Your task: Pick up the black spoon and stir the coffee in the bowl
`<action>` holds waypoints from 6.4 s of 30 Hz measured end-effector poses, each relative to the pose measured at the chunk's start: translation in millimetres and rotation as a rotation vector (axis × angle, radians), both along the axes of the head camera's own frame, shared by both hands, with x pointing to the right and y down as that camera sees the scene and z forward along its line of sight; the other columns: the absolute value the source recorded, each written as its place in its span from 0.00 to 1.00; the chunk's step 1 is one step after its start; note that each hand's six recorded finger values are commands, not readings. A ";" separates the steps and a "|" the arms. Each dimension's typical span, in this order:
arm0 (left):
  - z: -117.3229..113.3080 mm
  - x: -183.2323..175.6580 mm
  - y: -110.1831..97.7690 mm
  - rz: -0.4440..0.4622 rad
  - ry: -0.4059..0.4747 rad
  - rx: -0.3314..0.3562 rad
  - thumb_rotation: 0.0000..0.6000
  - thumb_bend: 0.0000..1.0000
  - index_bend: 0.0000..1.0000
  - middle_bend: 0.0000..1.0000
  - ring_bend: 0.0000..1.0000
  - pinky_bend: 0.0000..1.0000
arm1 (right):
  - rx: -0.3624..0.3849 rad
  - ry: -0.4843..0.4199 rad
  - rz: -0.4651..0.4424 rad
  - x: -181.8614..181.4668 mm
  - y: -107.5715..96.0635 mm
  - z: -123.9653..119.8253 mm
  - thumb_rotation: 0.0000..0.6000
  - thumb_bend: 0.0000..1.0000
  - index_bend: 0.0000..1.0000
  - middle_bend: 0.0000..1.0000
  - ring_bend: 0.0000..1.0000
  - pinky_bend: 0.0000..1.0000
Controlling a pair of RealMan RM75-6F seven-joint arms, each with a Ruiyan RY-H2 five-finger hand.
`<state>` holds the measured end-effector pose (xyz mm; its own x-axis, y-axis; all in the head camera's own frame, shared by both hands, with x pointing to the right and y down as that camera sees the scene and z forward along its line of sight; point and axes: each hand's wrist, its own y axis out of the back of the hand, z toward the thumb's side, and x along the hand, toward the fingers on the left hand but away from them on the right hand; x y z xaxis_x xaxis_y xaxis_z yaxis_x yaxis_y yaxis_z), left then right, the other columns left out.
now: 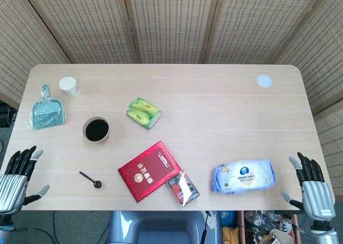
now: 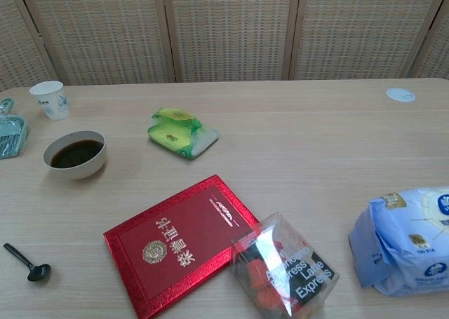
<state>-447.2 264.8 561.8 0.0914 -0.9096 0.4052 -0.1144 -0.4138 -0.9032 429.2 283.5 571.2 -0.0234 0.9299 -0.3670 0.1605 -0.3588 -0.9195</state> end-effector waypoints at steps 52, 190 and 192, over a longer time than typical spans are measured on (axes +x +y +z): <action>79.9 33.8 -31.9 0.319 -0.212 -0.172 1.00 0.22 0.40 0.69 0.64 0.71 | -0.026 0.019 0.027 8.2 5.0 2.6 1.00 0.24 0.00 0.00 0.00 0.00; 109.8 37.8 -107.3 0.468 -0.496 -0.159 1.00 0.42 0.65 0.78 0.71 0.74 | -0.057 0.031 0.060 20.2 12.9 5.6 1.00 0.24 0.00 0.00 0.00 0.00; 103.4 39.3 -118.2 0.500 -0.540 -0.121 1.00 0.43 0.65 0.78 0.71 0.74 | -0.057 0.029 0.059 19.8 12.9 5.9 1.00 0.24 0.00 0.00 0.00 0.00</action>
